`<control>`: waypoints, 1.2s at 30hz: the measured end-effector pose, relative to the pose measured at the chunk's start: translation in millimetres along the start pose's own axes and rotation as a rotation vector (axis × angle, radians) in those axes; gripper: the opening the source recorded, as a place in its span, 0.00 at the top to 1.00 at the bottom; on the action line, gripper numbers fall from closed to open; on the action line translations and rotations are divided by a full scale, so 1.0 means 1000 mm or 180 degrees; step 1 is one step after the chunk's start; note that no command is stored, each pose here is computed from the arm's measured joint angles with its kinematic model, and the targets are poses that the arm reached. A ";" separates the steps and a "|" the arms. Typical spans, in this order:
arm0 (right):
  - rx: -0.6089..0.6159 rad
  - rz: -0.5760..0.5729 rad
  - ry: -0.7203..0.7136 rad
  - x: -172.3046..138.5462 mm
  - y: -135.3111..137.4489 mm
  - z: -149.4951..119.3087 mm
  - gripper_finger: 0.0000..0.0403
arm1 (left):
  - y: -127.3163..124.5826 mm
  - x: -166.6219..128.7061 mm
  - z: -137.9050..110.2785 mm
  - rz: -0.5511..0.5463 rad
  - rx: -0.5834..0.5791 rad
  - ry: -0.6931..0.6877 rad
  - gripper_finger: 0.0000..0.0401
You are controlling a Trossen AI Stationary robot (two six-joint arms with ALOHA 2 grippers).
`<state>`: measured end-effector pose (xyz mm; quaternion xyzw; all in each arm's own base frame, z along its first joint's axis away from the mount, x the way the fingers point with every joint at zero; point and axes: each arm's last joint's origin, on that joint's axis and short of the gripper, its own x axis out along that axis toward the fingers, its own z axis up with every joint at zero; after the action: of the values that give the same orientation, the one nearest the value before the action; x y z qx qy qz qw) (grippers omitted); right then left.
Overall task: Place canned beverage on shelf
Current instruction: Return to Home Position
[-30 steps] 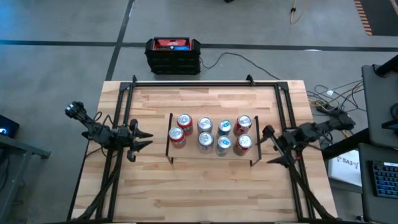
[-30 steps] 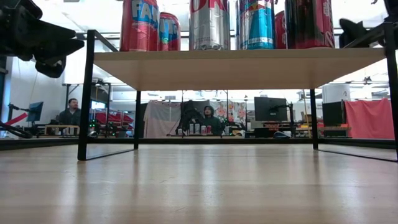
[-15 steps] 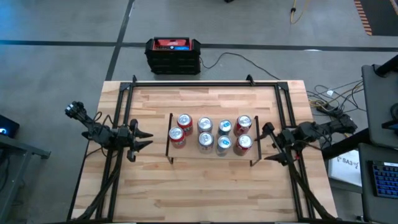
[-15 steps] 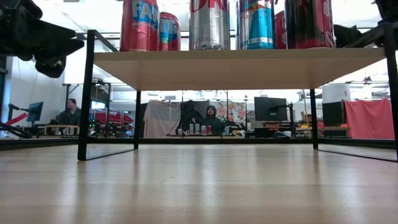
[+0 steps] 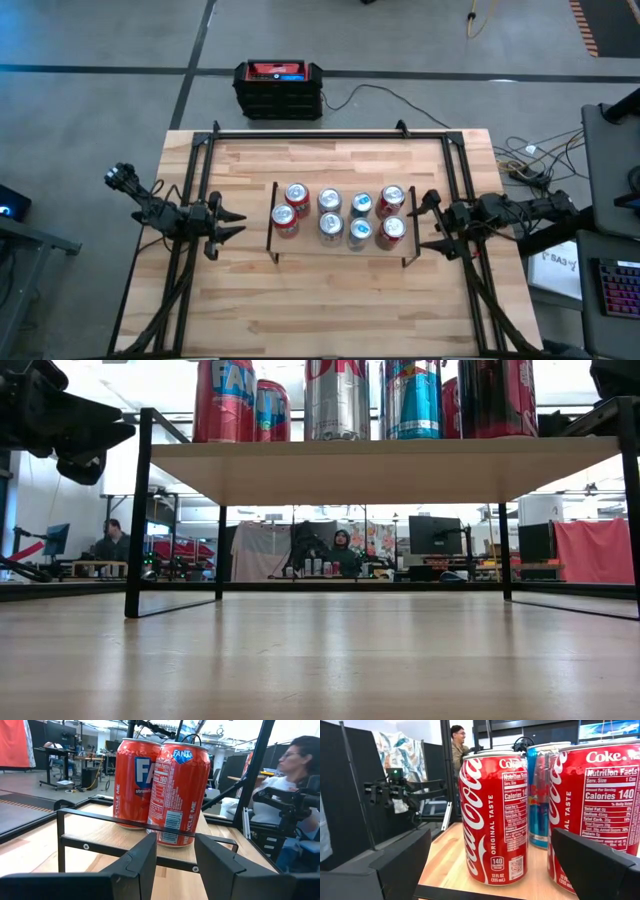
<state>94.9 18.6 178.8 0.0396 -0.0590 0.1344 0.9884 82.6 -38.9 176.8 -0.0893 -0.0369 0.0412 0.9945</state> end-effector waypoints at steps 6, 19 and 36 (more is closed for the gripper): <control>0.0004 0.0001 0.0009 0.000 0.000 0.000 0.01 | 0.000 0.000 0.000 -0.0001 0.0000 0.0000 0.71; 0.0022 0.0152 0.0025 0.001 0.004 -0.001 0.01 | 0.000 0.000 0.000 -0.0002 0.0000 0.0000 0.71; 0.0022 0.0149 0.0027 0.001 0.004 -0.001 0.01 | 0.000 0.000 0.000 -0.0001 0.0000 0.0000 0.71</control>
<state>94.4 23.1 178.3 0.0410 -0.0554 0.1579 0.9850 82.6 -38.9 176.8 -0.0893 -0.0369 0.0411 0.9945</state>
